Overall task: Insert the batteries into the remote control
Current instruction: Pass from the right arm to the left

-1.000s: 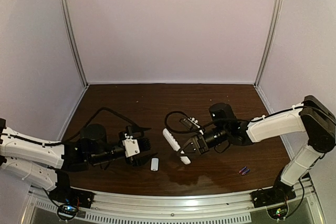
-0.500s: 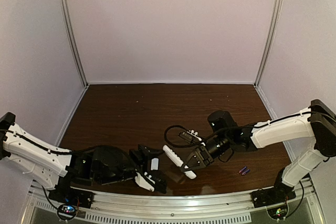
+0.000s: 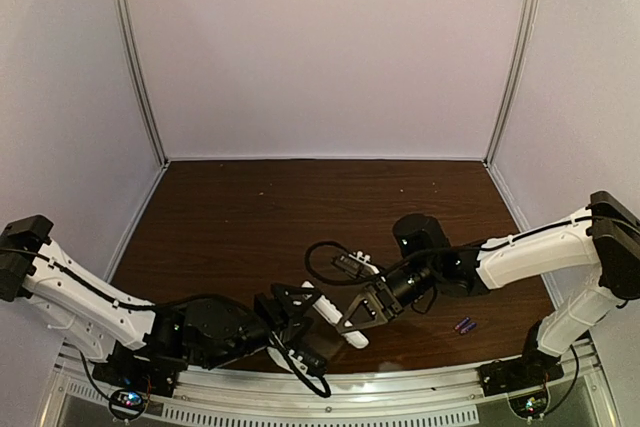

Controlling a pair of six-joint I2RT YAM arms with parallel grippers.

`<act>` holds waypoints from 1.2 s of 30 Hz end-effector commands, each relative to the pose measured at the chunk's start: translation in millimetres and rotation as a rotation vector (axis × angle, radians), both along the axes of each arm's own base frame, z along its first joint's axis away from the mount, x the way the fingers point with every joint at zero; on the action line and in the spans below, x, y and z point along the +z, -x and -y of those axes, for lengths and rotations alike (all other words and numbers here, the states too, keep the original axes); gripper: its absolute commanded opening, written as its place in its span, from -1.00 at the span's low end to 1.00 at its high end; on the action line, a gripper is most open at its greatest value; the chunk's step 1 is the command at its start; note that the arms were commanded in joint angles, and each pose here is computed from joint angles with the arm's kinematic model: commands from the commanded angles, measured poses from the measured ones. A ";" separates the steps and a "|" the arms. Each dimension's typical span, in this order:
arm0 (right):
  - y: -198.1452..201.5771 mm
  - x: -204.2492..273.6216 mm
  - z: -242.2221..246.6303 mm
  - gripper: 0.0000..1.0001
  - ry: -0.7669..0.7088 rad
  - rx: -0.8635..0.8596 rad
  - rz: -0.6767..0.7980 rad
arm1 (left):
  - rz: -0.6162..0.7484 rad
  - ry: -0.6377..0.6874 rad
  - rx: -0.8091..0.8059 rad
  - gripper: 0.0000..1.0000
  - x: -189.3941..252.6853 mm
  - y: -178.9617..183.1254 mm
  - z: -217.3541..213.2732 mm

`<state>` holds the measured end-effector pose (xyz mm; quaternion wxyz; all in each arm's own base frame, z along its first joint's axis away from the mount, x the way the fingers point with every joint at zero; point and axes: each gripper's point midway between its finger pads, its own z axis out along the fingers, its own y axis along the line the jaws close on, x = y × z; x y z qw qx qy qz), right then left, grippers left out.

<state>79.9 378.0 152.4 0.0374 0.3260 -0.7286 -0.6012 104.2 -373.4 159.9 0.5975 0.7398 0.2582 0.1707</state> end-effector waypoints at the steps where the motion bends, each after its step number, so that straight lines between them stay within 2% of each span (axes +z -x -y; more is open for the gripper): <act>1: 9.4 15.8 -4.8 -0.51 -0.058 0.023 -0.014 | 0.122 0.005 0.024 0.55 7.5 -4.4 3.5; 8: 23.3 13.2 -9.1 -0.52 -0.050 0.062 -0.035 | 0.213 0.042 0.034 0.41 16.7 -2.0 8.5; 16: 23.5 18.2 -9.6 -0.47 -0.056 0.061 -0.038 | 0.241 0.040 0.037 -0.10 17.6 -1.4 4.4; 19: 22.4 24.3 -9.8 -0.04 -0.069 0.057 -0.024 | 0.235 0.044 0.036 -0.22 17.5 -0.8 4.0; 21: 15.5 28.9 -9.2 0.32 -0.066 0.036 0.013 | 0.220 0.045 0.036 -0.27 16.4 -0.5 3.9; 22: 10.0 33.0 -8.1 0.40 -0.066 0.024 0.052 | 0.205 0.046 0.034 -0.28 15.7 -0.1 3.9; 24: -7.3 44.6 -4.4 0.58 -0.063 -0.029 0.141 | 0.152 0.058 0.024 -0.30 14.6 2.5 4.5; 27: -46.6 71.6 8.7 0.70 -0.074 -0.159 0.281 | 0.023 0.090 0.015 -0.33 14.8 6.7 5.1; 30: -85.7 109.5 34.5 0.85 -0.128 -0.352 0.435 | -0.187 0.170 0.010 -0.37 23.9 8.9 6.3; 33: -99.8 133.7 57.3 0.96 -0.160 -0.482 0.554 | -0.381 0.241 0.018 -0.39 31.1 4.6 7.2; 36: -102.7 146.3 72.0 0.99 -0.178 -0.559 0.631 | -0.540 0.339 0.062 -0.40 43.8 -11.6 7.7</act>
